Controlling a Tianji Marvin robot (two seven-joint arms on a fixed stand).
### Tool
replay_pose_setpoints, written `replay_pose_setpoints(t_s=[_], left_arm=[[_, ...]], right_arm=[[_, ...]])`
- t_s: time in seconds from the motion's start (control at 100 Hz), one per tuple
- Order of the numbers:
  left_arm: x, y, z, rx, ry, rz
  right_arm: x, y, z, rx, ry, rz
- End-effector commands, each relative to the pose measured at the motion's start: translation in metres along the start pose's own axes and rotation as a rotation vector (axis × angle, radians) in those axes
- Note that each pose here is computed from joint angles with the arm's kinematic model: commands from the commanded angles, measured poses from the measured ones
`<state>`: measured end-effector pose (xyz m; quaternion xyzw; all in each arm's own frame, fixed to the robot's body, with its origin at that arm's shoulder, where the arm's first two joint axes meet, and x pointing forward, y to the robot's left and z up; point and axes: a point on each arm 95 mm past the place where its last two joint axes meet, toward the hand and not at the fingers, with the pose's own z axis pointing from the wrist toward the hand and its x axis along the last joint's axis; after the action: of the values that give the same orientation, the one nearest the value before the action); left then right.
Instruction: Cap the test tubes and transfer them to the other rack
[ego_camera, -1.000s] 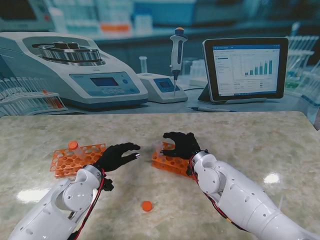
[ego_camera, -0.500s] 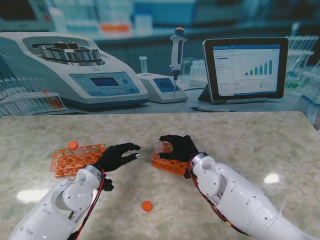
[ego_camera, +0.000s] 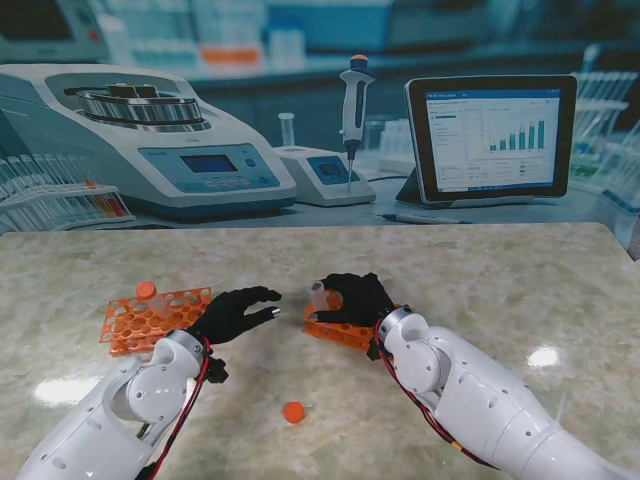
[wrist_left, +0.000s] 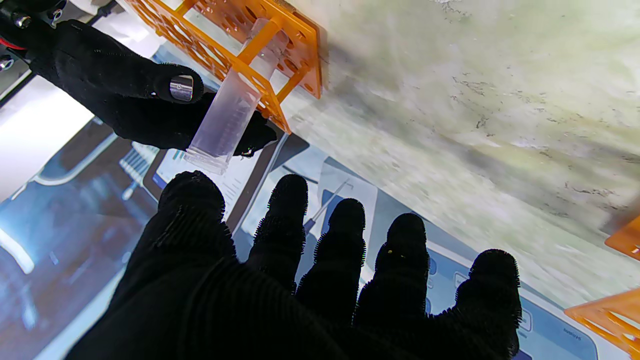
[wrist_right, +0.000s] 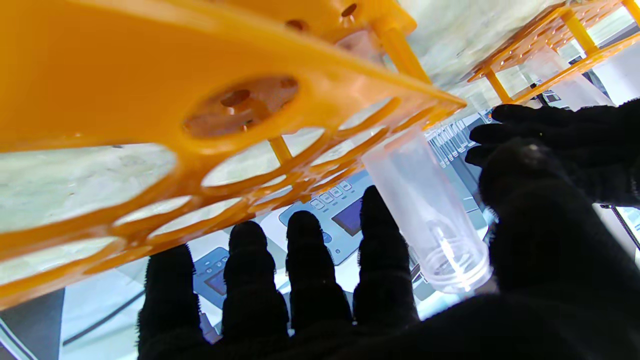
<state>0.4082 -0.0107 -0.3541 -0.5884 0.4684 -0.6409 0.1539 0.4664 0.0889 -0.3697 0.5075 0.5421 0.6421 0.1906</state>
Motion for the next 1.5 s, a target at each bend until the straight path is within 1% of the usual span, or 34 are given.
replay_pose_setpoints(t_s=[0.0, 0.37, 0.74, 1.05, 1.35, 1.49], left_arm=[[0.001, 0.000, 0.000, -0.005, 0.001, -0.001], [0.001, 0.001, 0.001, -0.009, 0.000, -0.003], [0.001, 0.002, 0.001, -0.010, -0.002, -0.004], [0.001, 0.001, 0.001, -0.008, -0.002, -0.004], [0.001, 0.001, 0.001, -0.006, -0.004, -0.005], [0.001, 0.001, 0.001, -0.005, -0.003, -0.005]], right_arm=[[0.002, -0.006, 0.000, 0.002, 0.003, 0.009], [0.000, -0.010, 0.001, -0.016, -0.010, 0.030], [0.000, -0.011, 0.003, 0.003, -0.026, 0.066], [0.004, -0.002, 0.002, 0.012, -0.014, 0.064], [0.007, 0.009, 0.001, -0.008, -0.004, 0.062], [0.010, 0.015, -0.002, -0.028, 0.006, 0.061]])
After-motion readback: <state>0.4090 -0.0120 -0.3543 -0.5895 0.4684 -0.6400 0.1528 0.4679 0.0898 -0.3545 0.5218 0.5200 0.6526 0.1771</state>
